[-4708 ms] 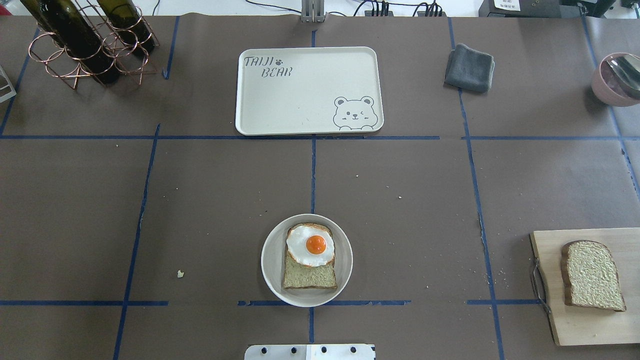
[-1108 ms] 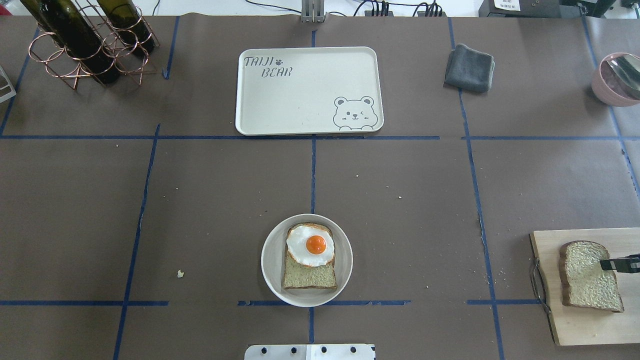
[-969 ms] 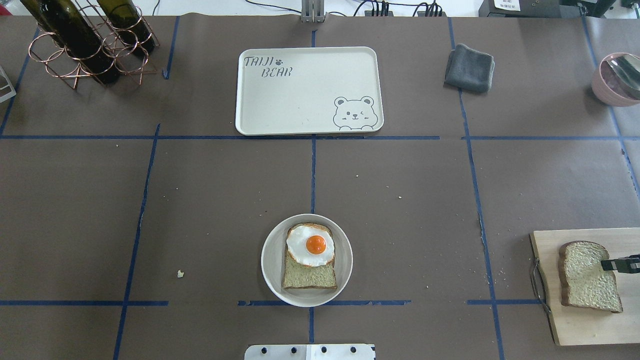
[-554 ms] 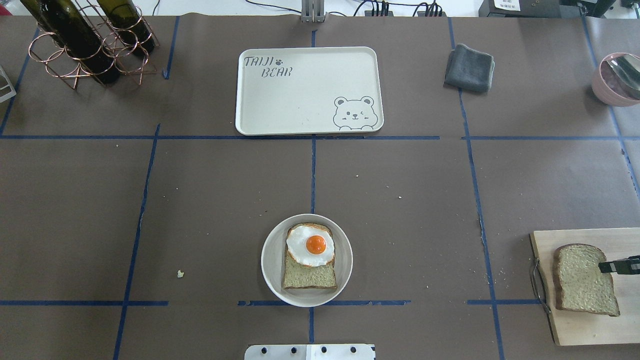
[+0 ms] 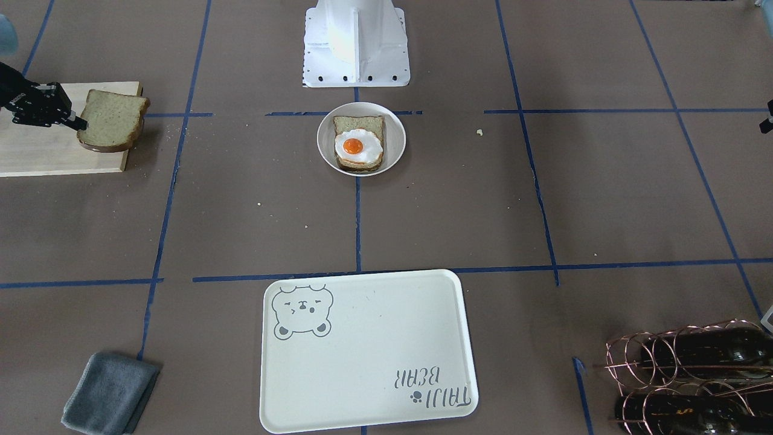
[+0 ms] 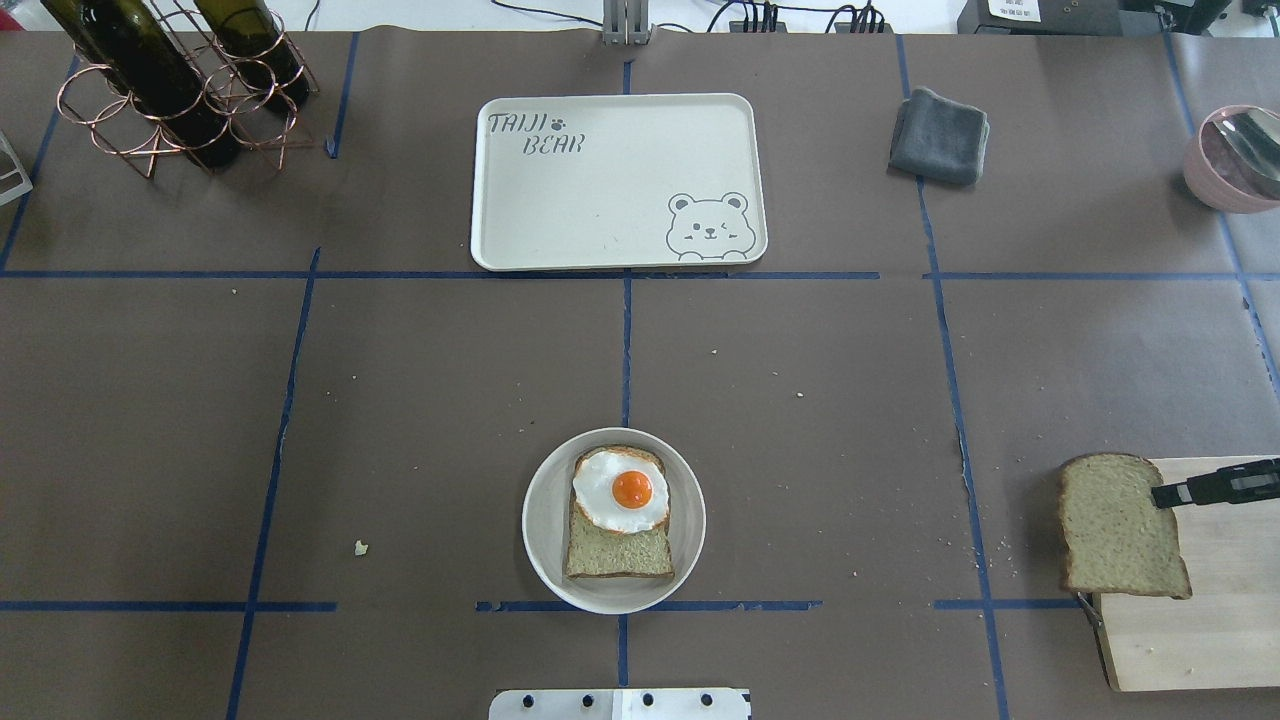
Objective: Make sandwich and place on tray
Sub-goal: 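Carry the bread with the right gripper over the egg toast on the plate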
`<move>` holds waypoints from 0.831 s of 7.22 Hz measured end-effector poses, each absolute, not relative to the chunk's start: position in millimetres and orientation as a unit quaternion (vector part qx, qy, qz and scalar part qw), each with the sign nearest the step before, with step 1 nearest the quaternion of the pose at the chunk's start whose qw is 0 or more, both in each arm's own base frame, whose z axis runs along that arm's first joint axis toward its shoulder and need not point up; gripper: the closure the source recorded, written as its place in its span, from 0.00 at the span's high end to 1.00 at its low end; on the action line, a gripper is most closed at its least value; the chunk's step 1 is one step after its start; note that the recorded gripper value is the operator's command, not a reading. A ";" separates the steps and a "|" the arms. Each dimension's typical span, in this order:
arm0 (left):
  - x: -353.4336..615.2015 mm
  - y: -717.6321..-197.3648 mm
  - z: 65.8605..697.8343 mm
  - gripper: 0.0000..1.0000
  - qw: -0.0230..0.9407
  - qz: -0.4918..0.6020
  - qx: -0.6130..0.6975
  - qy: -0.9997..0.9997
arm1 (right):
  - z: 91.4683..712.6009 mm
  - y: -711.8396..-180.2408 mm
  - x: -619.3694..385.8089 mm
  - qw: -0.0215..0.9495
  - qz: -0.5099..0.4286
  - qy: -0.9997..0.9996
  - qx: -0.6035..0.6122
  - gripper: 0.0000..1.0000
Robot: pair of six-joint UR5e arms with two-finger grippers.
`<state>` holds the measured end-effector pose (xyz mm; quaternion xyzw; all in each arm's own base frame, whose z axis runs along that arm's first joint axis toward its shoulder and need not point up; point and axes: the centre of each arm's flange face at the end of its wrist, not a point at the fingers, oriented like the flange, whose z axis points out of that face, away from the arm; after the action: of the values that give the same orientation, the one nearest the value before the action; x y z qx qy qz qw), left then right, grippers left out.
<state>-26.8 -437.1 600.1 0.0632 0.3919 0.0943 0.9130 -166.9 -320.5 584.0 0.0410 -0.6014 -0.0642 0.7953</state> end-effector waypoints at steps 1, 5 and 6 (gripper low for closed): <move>-26.8 -437.1 599.9 1.00 0.913 0.094 0.063 0.392 | 551.9 -347.8 -190.1 0.779 -0.064 -0.622 0.044 0.00; -26.1 -438.2 599.0 1.00 0.912 0.096 0.065 0.392 | 385.9 -409.7 -346.4 0.731 -0.045 -0.680 0.015 0.00; -26.0 -439.8 597.8 1.00 0.912 0.097 0.067 0.392 | 355.2 -403.4 -390.0 0.730 -0.039 -0.682 0.021 0.00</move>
<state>-26.0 -439.8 597.8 0.0668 0.3921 0.0966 0.9124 -390.0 -403.4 355.2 0.0209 -0.6822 -0.0387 0.7298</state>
